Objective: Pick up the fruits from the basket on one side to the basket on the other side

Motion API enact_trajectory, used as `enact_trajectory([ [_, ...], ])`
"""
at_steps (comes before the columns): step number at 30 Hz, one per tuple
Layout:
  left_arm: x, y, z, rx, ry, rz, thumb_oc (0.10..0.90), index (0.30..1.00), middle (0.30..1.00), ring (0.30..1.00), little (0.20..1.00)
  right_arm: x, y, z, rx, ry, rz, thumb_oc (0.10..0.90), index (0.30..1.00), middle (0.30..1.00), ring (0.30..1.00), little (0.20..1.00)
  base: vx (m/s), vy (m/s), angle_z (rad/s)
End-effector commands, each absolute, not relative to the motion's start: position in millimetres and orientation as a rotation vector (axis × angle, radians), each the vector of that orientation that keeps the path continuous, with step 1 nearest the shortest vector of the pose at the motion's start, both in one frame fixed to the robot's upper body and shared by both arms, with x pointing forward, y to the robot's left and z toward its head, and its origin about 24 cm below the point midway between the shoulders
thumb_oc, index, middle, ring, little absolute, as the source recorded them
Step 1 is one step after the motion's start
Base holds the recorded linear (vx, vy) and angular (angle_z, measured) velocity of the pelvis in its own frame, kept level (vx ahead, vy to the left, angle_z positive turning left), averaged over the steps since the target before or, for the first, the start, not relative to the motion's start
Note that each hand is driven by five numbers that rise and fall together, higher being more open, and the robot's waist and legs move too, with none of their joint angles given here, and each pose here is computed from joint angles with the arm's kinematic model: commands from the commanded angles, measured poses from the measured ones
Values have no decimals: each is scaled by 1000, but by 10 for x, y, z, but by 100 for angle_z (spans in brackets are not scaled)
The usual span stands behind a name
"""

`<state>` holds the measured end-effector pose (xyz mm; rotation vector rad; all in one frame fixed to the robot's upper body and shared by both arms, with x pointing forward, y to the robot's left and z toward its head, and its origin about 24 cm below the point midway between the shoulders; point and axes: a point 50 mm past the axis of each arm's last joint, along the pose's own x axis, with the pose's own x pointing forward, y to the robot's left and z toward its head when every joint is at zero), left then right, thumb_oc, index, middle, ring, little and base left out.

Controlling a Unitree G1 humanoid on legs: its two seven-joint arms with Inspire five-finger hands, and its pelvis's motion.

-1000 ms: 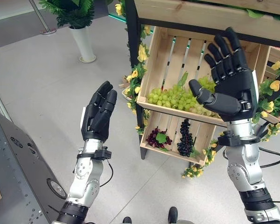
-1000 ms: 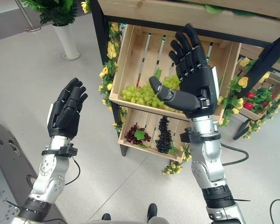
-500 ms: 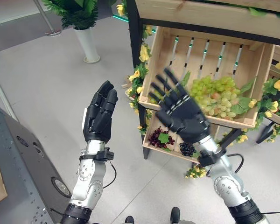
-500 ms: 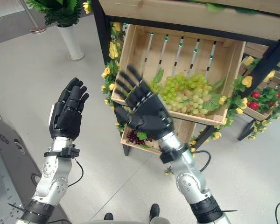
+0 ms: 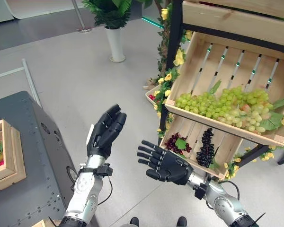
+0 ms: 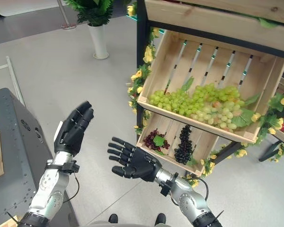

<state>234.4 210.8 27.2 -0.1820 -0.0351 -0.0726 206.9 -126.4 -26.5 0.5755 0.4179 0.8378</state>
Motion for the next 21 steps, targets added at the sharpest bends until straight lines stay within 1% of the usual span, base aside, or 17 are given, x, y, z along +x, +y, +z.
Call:
enact_trajectory([
  [1, 2423, 2016, 201, -73, 0, -249, 800, 900, 900, 900, 900, 2124, -1325, -196, 401, 287, 812, 800, 900, 900, 900, 900, -26, -307, 39],
  [4, 2357, 2111, -100, -71, 133, -215, 800, 900, 900, 900, 900, 2065, -1516, -445, 331, 375, 654, 800, 900, 900, 900, 900, -45, -301, 72],
  [5, 2351, 2118, -127, -65, 150, -206, 800, 900, 900, 900, 900, 2058, -1534, -474, 332, 393, 632, 800, 900, 900, 900, 900, -111, -411, 82],
  [7, 2219, 2194, -404, -57, 280, -142, 800, 900, 900, 900, 900, 1946, -1699, -720, 207, 492, 530, 800, 900, 900, 900, 900, -152, -500, 45],
  [9, 2071, 2212, -600, -40, 377, -114, 800, 900, 900, 900, 900, 1854, -1812, -861, 186, 581, 454, 800, 900, 900, 900, 900, -116, -381, 36],
  [10, 2056, 2215, -617, -38, 387, -112, 800, 900, 900, 900, 900, 1847, -1822, -874, 179, 590, 441, 800, 900, 900, 900, 900, -164, -344, 23],
  [11, 1960, 2208, -754, -41, 459, -122, 800, 900, 900, 900, 900, 1785, -1957, -980, 130, 644, 340, 800, 900, 900, 900, 900, -167, -295, 13],
  [12, 1930, 2201, -811, -39, 490, -111, 800, 900, 900, 900, 900, 1740, -2008, -1043, 162, 693, 284, 800, 900, 900, 900, 900, -176, -297, 14],
  [13, 1917, 2199, -836, -43, 505, -102, 800, 900, 900, 900, 900, 1717, -2027, -1073, 179, 718, 259, 800, 900, 900, 900, 900, -150, -209, 15],
  [14, 1880, 2183, -930, -55, 559, -97, 800, 900, 900, 900, 900, 1626, -2112, -1184, 194, 785, 167, 800, 900, 900, 900, 900, -145, -170, 15],
  [15, 1864, 2167, -969, -52, 587, -100, 800, 900, 900, 900, 900, 1598, -2141, -1217, 166, 812, 150, 800, 900, 900, 900, 900, -224, -184, 21],
  [16, 1821, 2132, -1054, -30, 644, -126, 800, 900, 900, 900, 900, 1481, -2241, -1299, 132, 873, 97, 800, 900, 900, 900, 900, -198, -99, 24],
  [21, 1671, 2131, -1212, -13, 766, -119, 800, 900, 900, 900, 900, 1265, -2392, -1408, 66, 993, 2, 800, 900, 900, 900, 900, -113, 16, 54],
])
